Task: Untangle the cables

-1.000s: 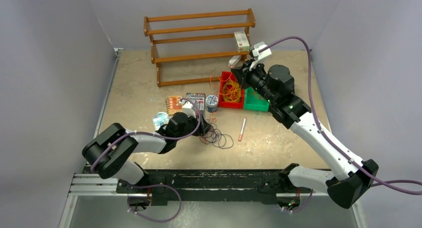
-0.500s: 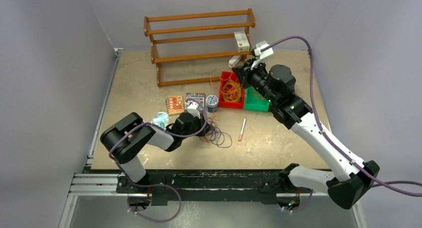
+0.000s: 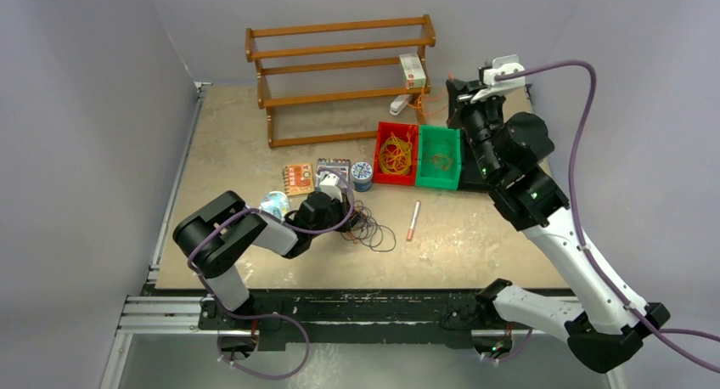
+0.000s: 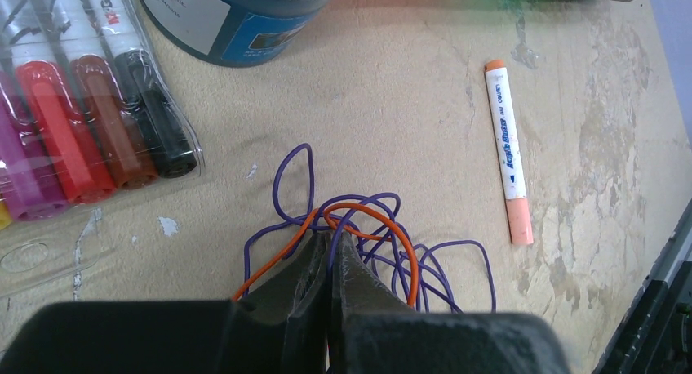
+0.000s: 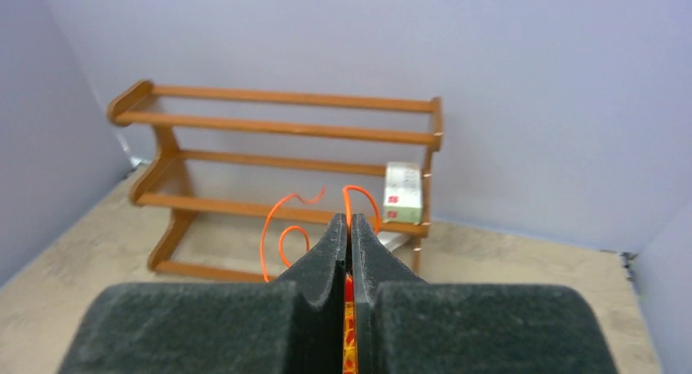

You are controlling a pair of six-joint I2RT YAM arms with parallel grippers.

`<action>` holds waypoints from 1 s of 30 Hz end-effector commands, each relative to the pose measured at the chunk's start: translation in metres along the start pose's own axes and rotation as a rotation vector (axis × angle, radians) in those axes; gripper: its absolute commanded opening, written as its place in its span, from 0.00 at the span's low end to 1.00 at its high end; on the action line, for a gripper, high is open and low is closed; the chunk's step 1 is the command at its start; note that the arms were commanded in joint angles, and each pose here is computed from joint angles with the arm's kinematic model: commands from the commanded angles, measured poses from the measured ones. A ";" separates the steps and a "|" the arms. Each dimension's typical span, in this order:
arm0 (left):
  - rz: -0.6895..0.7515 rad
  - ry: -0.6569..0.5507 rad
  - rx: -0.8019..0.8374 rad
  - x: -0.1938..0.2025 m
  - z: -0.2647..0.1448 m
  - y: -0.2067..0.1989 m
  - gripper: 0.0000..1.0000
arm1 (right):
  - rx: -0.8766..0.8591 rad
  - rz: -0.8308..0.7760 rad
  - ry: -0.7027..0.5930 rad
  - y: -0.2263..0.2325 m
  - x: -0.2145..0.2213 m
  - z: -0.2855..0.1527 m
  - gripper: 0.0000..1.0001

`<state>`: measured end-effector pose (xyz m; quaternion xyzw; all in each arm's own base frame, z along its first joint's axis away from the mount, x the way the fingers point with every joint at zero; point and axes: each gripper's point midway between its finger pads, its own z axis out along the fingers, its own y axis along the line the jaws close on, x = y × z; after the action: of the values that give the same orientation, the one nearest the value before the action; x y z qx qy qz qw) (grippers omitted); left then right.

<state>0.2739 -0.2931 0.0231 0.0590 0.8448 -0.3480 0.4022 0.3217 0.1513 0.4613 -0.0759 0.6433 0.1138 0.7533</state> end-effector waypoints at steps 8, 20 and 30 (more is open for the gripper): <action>0.038 0.033 -0.105 0.000 -0.010 0.015 0.00 | 0.280 -0.089 0.068 -0.046 0.013 0.015 0.00; 0.088 0.028 -0.124 -0.013 -0.022 0.011 0.00 | 0.317 -0.055 0.259 -0.091 0.091 0.045 0.00; 0.096 0.025 -0.129 -0.017 -0.024 0.010 0.00 | 0.336 -0.064 0.406 -0.112 0.165 0.069 0.00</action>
<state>0.2655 -0.2648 0.0236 0.0699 0.8767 -0.2754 0.3881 0.4301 0.0730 0.3186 0.0050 0.7850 -0.0474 0.6176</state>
